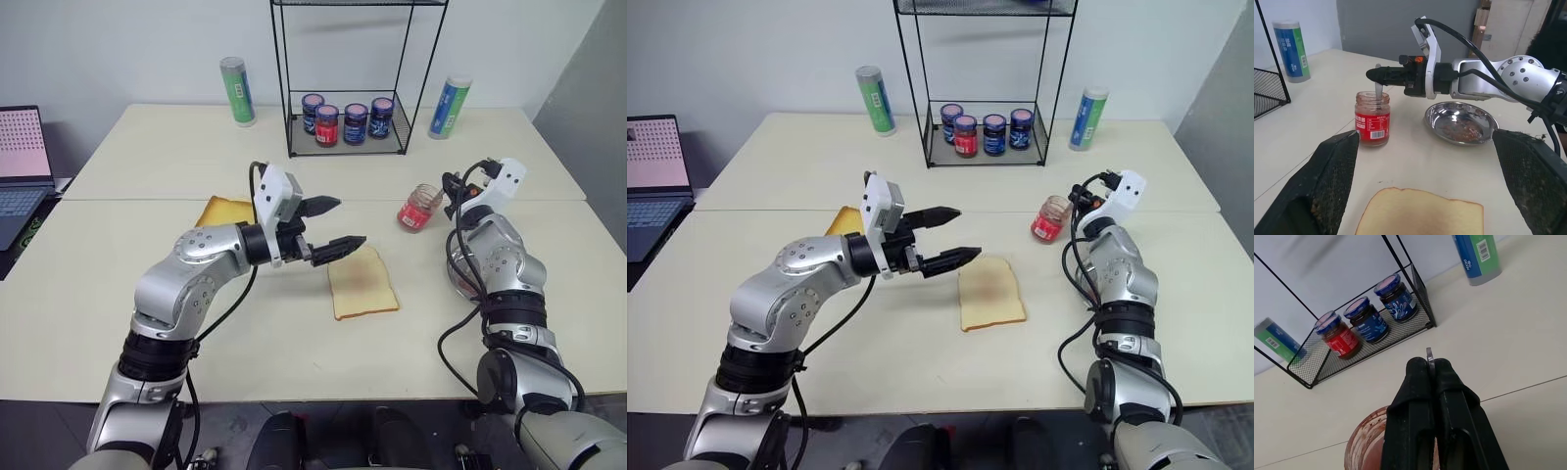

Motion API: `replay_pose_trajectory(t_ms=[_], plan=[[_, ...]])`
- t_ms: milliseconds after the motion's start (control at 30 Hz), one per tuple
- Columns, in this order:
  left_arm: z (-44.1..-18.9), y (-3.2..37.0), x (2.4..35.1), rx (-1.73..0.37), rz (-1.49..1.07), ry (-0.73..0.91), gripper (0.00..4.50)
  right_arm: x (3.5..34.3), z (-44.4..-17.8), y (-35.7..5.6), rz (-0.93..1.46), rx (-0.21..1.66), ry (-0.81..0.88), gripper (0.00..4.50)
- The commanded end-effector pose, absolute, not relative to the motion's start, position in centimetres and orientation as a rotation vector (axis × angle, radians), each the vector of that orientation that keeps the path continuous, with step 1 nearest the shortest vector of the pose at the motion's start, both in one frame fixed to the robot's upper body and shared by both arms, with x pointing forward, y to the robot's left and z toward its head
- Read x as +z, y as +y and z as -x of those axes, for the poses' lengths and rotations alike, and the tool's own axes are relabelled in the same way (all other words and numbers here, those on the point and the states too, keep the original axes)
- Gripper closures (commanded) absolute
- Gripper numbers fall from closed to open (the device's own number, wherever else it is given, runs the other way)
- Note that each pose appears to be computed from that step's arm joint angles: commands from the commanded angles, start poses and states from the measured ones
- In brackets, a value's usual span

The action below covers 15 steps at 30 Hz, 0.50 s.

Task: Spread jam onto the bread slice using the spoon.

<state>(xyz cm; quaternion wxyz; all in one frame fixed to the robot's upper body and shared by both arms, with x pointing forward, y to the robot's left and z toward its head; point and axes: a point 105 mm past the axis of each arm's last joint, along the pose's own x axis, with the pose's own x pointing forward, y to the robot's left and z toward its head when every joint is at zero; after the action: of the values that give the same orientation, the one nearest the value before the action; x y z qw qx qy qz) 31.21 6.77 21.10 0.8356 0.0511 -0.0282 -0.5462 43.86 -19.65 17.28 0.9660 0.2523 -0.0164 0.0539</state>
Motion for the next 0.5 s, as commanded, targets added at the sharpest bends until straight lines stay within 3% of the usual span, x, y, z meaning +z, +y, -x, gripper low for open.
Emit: replay_pose_trajectory(t_ms=[33, 500], plan=[[-31.2, 6.7, 22.3, -1.157, -0.13, -0.117, 0.0, 20.3, -43.8, -19.6, -0.51, 0.129, -0.121, 4.44], [-31.5, 6.9, 22.1, -1.147, -0.147, -0.12, 0.0, 21.8, -43.4, -20.3, -0.599, 0.102, -0.145, 4.44]])
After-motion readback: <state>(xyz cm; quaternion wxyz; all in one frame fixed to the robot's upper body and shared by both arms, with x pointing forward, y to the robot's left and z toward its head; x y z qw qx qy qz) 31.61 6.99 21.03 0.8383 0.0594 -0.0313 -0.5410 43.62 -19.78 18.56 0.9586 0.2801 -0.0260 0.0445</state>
